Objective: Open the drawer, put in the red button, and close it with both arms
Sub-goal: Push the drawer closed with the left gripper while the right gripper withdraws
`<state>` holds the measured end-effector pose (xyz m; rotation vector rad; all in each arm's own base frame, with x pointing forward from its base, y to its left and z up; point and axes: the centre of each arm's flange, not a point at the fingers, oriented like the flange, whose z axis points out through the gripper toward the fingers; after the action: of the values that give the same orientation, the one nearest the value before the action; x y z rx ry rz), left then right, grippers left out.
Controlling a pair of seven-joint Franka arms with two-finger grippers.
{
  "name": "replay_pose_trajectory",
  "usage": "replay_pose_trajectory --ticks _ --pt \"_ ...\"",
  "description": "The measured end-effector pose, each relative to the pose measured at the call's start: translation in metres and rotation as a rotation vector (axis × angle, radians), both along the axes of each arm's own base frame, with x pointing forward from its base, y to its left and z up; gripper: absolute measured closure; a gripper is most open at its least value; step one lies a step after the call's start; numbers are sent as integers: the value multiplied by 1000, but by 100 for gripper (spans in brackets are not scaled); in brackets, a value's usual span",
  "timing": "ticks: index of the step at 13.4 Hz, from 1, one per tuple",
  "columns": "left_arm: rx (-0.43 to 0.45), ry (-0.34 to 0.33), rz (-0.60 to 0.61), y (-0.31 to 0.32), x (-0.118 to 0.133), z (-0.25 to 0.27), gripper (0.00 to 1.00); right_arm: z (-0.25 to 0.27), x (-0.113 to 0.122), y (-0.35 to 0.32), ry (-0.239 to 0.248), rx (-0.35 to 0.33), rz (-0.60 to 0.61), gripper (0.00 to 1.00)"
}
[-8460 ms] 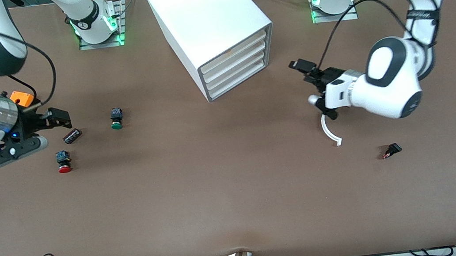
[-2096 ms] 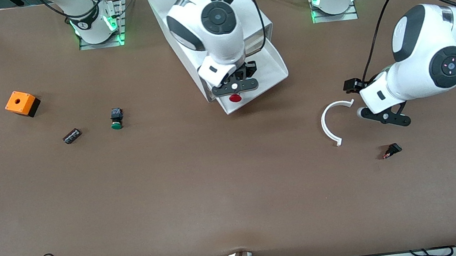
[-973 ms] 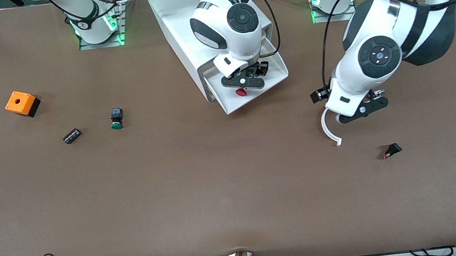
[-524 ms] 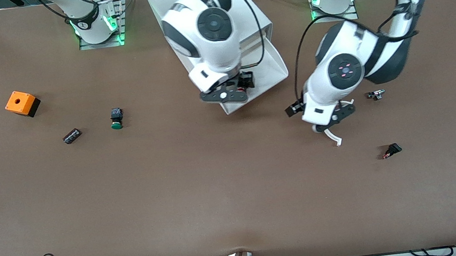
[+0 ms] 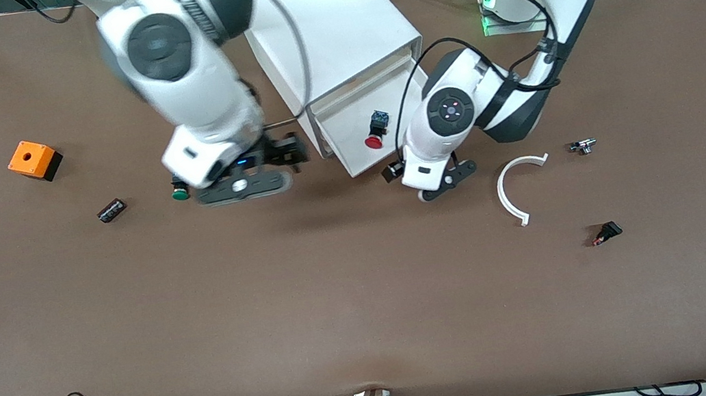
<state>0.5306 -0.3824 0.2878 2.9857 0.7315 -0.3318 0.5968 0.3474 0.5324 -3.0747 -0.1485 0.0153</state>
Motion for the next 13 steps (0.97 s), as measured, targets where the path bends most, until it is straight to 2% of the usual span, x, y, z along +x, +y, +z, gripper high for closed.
replay_pose_trajectory --ticks 3,5,9,11,13 --pt "-24 23 -34 -29 -27 3 0 25 19 -89 37 -2 107 0" --pt "-52 48 -50 -44 -45 -1 0 37 19 -150 51 19 170 0" --pt "-82 87 -89 -67 -73 -13 0 58 -10 -248 50 25 238 0" --pt "-95 111 -99 -75 -82 -19 0 67 -27 -280 44 23 251 0" --pt "-114 144 -94 -81 -90 -21 0 70 -35 -299 41 23 256 0"
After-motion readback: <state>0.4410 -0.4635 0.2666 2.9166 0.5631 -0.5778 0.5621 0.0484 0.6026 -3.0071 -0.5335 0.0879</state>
